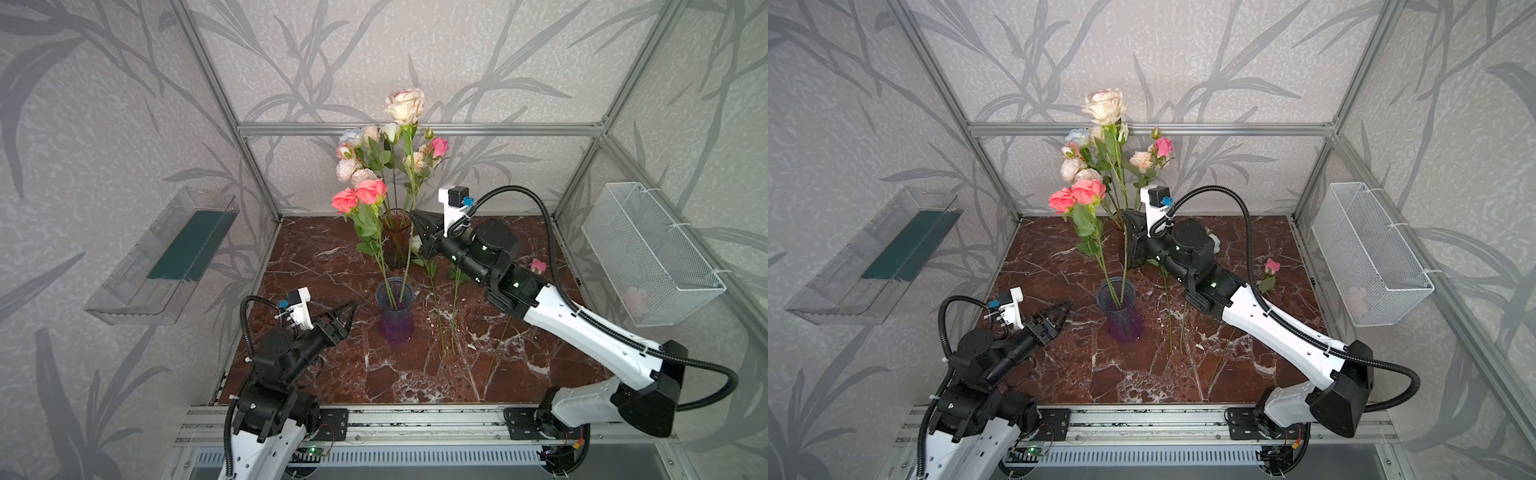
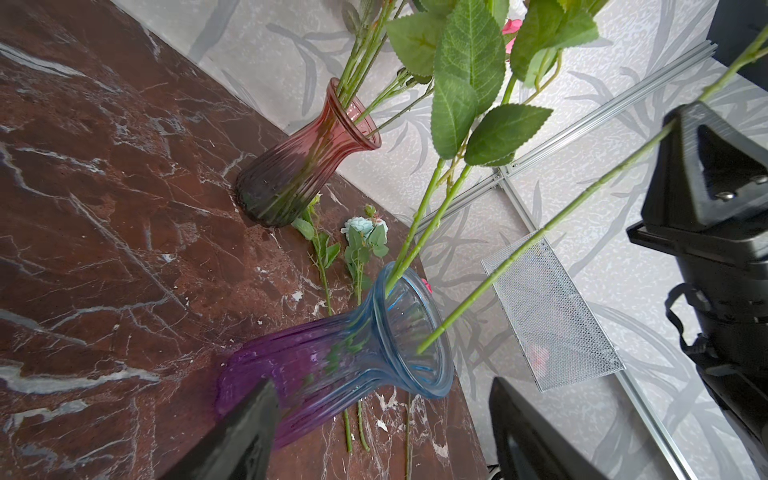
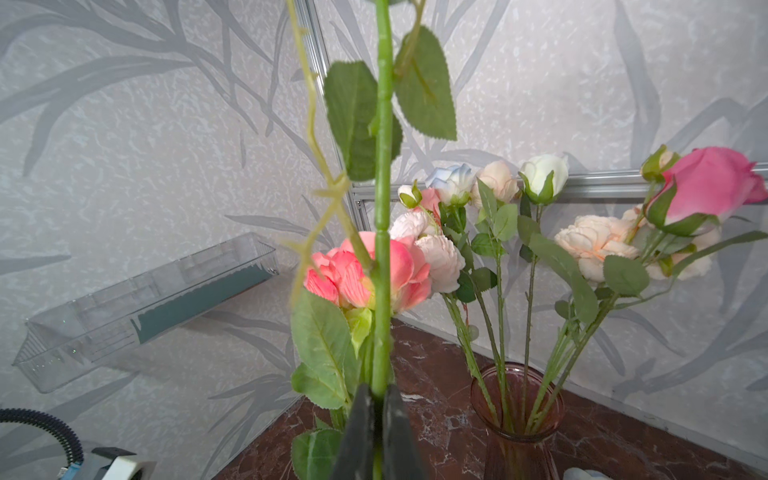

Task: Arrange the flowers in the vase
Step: 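Lower the white rose stem into the blue-purple vase and release it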

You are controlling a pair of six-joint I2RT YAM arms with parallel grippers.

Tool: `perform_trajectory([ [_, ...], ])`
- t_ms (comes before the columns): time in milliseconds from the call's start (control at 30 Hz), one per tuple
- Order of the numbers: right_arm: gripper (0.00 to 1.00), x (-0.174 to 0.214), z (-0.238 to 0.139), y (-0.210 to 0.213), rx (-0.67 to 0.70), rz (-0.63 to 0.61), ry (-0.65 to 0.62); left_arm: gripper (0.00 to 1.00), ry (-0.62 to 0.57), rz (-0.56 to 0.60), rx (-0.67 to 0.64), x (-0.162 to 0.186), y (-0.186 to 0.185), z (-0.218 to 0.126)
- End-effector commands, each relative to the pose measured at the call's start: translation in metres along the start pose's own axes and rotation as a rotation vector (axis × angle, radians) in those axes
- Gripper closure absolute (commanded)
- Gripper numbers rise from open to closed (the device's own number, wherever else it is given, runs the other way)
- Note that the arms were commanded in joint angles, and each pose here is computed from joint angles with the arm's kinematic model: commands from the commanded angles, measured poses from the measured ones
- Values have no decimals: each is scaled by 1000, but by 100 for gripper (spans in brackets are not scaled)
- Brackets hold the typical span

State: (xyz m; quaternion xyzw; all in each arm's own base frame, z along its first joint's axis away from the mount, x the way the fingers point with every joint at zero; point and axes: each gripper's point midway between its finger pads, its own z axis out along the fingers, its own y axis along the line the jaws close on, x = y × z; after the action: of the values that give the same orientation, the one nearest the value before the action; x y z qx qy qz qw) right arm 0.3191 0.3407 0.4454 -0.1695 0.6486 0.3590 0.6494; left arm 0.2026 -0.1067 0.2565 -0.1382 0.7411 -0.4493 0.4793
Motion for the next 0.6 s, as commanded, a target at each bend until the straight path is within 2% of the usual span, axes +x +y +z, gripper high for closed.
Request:
perform_trajectory([
  [0,100,2,1,2,-5,24,-45,19,-20,18,15,-7,-10,-4],
  [333,95,79,1,7,6,91,56,19,-12,0,19,-5,-5,5],
  [400,89,87,-4,4,25,109,56,19,-10,0,18,-6,-5,6],
  [467,78,92,-9,2,40,126,55,19,-7,1,21,-6,-7,7],
  [567,70,97,-11,2,55,111,102,19,-3,3,20,-7,-7,9],
])
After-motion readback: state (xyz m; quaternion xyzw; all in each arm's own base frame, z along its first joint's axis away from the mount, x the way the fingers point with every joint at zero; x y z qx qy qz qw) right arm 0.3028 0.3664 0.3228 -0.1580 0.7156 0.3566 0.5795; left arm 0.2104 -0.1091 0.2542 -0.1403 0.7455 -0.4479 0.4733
